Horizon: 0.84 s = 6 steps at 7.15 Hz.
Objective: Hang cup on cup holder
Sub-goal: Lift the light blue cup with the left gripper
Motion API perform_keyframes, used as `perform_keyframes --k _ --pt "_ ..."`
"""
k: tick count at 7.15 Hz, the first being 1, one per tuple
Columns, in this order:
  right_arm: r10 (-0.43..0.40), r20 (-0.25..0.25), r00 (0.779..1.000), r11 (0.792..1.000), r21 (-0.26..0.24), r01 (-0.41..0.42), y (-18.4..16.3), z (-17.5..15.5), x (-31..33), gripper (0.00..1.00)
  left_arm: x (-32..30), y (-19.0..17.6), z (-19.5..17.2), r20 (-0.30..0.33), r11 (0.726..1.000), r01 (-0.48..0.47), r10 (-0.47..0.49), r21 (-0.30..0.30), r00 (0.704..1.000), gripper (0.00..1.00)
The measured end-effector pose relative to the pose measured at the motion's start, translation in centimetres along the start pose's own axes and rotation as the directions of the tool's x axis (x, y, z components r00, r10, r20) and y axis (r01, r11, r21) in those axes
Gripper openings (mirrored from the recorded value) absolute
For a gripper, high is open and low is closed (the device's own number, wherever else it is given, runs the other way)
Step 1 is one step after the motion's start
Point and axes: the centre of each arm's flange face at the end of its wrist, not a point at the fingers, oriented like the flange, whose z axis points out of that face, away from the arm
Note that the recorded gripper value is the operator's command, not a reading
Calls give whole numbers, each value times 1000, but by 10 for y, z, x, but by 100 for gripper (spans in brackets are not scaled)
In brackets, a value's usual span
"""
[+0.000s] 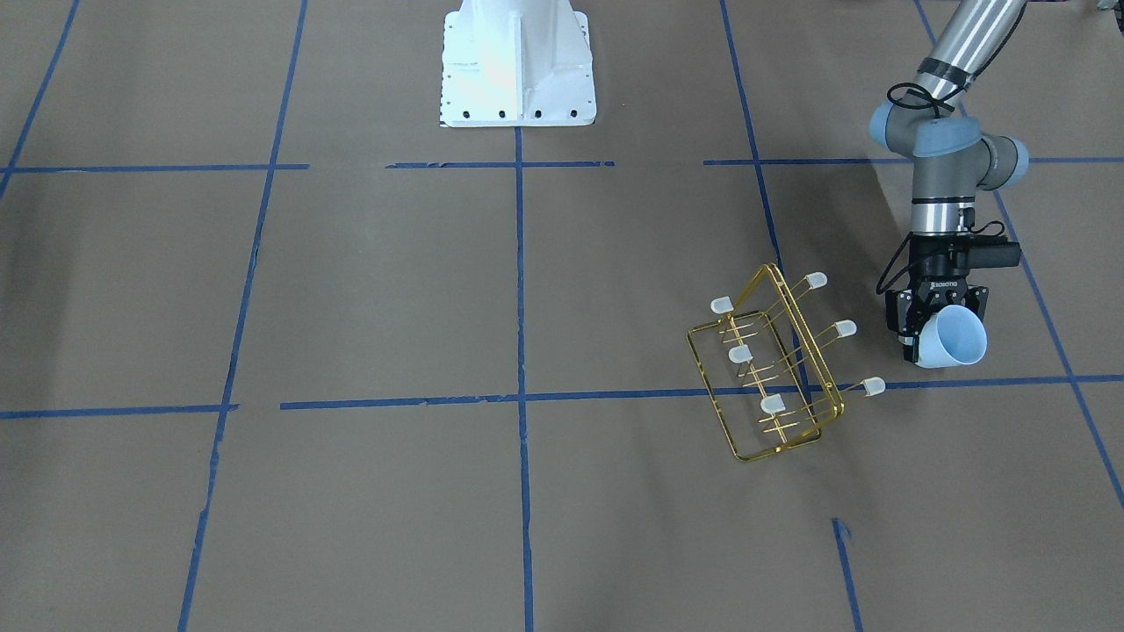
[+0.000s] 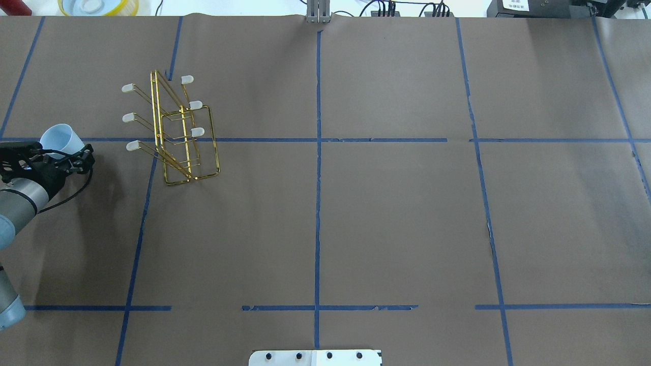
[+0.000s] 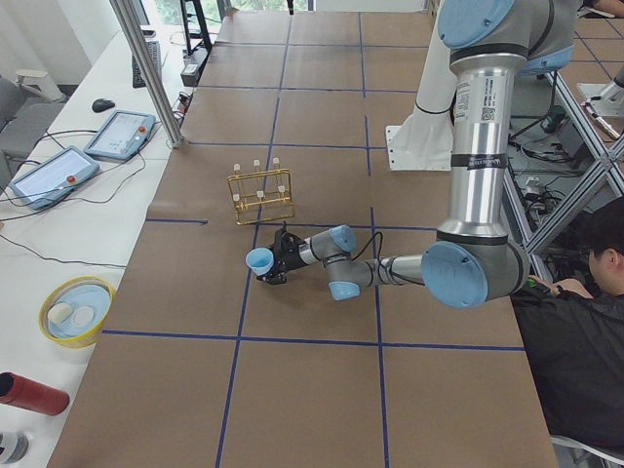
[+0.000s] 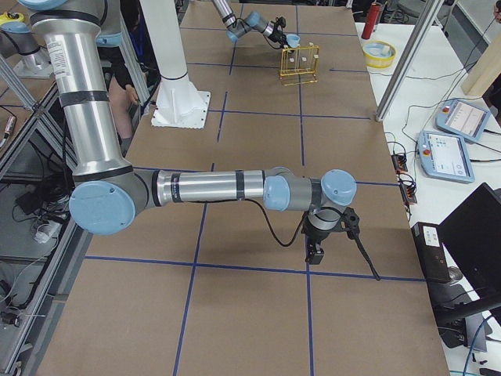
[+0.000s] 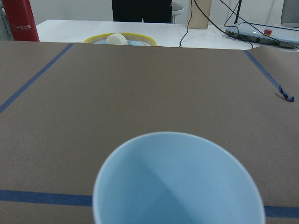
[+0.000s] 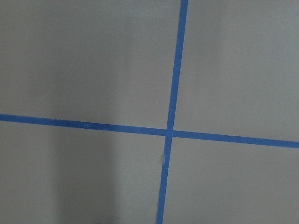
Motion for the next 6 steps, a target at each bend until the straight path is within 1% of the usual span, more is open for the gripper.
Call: perform_keyframes --k 1,2,3,4,5,6 --pt "0 0 1000 1000 0 0 0 0 0 100 4 -8 -2 -9 1000 -12 12 12 1000 34" --pt "1 0 1000 1000 0 -1 0 0 0 100 10 -23 -6 -24 998 -52 53 29 998 26" --pt "0 0 1000 1000 0 0 0 0 0 100 15 -40 -11 -42 993 -113 115 43 993 18" --pt "0 0 1000 1000 0 0 0 0 0 100 22 -60 -18 -50 980 -193 196 58 979 10" --pt "0 0 1000 1000 0 0 0 0 0 100 30 -79 -27 -40 961 -268 271 69 962 9" --pt "0 0 1000 1000 0 0 0 0 0 100 39 -98 -40 -20 933 -351 353 72 935 3"
